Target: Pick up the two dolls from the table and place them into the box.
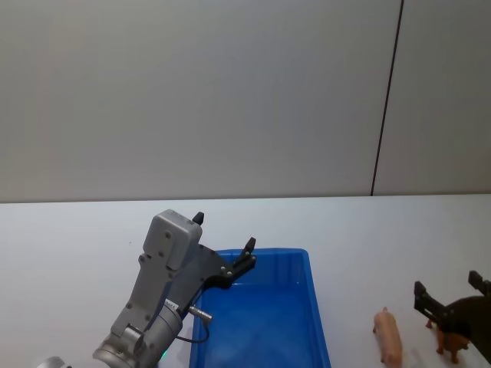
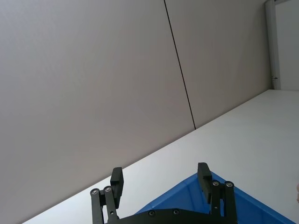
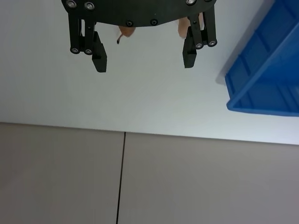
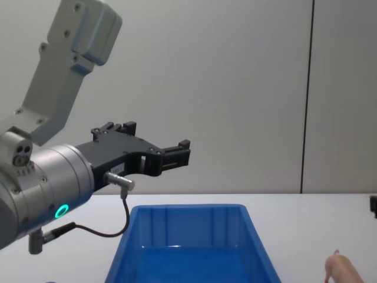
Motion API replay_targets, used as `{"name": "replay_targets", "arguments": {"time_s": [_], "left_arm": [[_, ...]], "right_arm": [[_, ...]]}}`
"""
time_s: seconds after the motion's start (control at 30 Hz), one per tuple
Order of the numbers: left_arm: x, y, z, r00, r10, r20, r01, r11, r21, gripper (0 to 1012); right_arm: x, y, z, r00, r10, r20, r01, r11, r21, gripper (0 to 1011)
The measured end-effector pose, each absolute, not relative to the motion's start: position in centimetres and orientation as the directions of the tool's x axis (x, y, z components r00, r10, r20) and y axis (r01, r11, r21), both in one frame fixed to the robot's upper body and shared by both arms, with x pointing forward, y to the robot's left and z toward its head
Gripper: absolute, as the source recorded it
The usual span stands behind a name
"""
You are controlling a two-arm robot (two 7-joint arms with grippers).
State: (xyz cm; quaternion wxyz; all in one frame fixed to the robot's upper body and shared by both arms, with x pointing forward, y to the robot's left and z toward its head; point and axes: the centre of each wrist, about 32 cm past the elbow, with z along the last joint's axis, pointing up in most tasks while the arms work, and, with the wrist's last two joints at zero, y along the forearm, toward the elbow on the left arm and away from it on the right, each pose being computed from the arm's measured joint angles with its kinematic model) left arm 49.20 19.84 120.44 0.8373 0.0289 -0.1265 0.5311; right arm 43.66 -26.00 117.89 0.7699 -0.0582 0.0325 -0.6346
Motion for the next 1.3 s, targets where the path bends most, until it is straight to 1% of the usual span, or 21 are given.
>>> {"name": "replay_targets", "arguments": {"time_s": [0.4,0.8,1.07,1.1,1.13,1.3], "left_arm": [[49.2,19.8,120.4,0.404,0.882,0.242,-0.897,0.434,-0.086,1002],[49.2,19.8,120.4,0.404,0.882,0.242,-0.897,0.434,-0.086,1002],[49.2,19.8,120.4,0.404,0.882,0.242,-0.897,0.434,-0.086,1002],[49.2,19.8,120.4,0.404,0.882,0.242,-0.897,0.434,-0.086,1002],[49.2,19.8,120.4,0.404,0.882,0.242,-0.897,0.434,-0.086,1002],[49.2,19.8,120.4,0.404,0.882,0.242,-0.897,0.434,-0.086,1002]], "right_arm": [[43.7,-26.8,116.8,0.167,-0.986,0.016,0.963,0.159,-0.217,1001],[44.0,-27.2,115.5,0.17,-0.985,0.001,0.951,0.164,-0.261,1001],[44.3,-27.3,114.8,0.181,-0.984,-0.008,0.944,0.176,-0.28,844],[44.3,-27.3,114.7,0.181,-0.983,-0.01,0.942,0.176,-0.285,792],[44.3,-27.2,114.7,0.181,-0.983,-0.01,0.941,0.176,-0.288,792],[44.4,-27.2,114.3,0.174,-0.985,-0.013,0.935,0.17,-0.312,620]]}}
